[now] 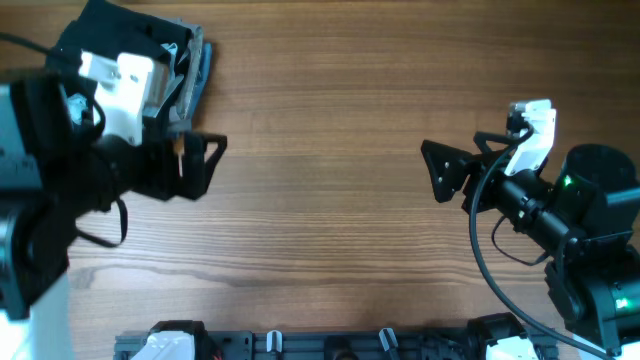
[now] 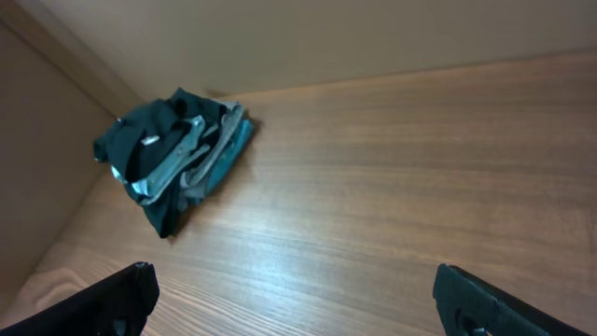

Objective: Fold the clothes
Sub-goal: 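Release the shirt on the stack and withdraw the left gripper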

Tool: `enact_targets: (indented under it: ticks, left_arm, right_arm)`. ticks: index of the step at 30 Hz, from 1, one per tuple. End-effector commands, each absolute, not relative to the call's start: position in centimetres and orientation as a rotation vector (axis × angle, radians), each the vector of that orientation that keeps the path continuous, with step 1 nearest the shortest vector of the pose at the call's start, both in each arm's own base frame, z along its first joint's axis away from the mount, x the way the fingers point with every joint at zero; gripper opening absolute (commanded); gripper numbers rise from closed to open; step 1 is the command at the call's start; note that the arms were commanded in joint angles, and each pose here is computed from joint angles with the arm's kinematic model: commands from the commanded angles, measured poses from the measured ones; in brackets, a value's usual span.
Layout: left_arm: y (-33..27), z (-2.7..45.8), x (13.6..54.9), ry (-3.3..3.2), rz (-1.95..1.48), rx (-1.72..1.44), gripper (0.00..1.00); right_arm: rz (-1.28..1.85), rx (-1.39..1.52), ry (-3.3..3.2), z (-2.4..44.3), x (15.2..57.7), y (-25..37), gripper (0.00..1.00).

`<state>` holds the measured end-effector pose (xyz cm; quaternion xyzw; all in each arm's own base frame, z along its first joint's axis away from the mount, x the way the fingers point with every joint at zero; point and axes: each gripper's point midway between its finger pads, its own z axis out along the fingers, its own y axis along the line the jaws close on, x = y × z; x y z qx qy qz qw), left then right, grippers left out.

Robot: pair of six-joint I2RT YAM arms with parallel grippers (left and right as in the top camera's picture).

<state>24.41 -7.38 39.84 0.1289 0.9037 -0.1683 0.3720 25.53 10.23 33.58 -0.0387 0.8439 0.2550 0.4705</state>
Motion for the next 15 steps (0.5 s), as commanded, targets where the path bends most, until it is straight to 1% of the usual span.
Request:
enact_targets:
  ticks: [1,3,5,7,9,10,11,13,14,15]
  left_arm:
    - [-7.1,39.6,24.4,2.323,-0.378,0.349,1.00]
    - [-7.1,39.6,24.5,2.324,-0.378,0.349,1.00]
    - [-7.1,39.6,24.5,2.324,-0.378,0.349,1.00]
    - [-7.1,39.6,24.5,2.324,-0.378,0.349,1.00]
    - [-7.1,39.6,24.5,2.324,-0.378,0.349,1.00]
    - [-7.1,39.6,24.5,2.324,-0.378,0.349,1.00]
    - [-7.1,39.6,24.5,2.324,-0.378,0.349,1.00]
    - [-7.1,39.6,24.5,2.324,-0.378,0.349,1.00]
    - [-7.1,39.6,24.5,2.324,-0.378,0.349,1.00]
    - [-7.1,39.6,24.5,2.324,-0.378,0.349,1.00]
  right_arm:
    - [0.612,-0.064,2.103,32.9,25.7,10.0,1.00]
    - [0.686,0.085,2.162,31.9,25.9,10.0,1.00]
    - [0.792,0.310,2.197,31.3,26.3,10.1,1.00]
    - [0.726,0.367,2.310,28.7,25.5,9.4,1.00]
    - [0.699,0.416,2.293,28.7,26.2,8.8,1.00]
    - [0.687,0.368,2.258,29.4,26.7,8.8,1.00]
    - [0.689,0.244,2.214,30.5,26.9,9.4,1.00]
    - [0.683,-0.169,2.040,34.1,26.7,11.7,1.00]
    - [0.642,-0.298,1.956,35.4,26.6,12.1,1.00]
    - [0.584,-0.367,1.889,36.4,26.5,12.0,1.00]
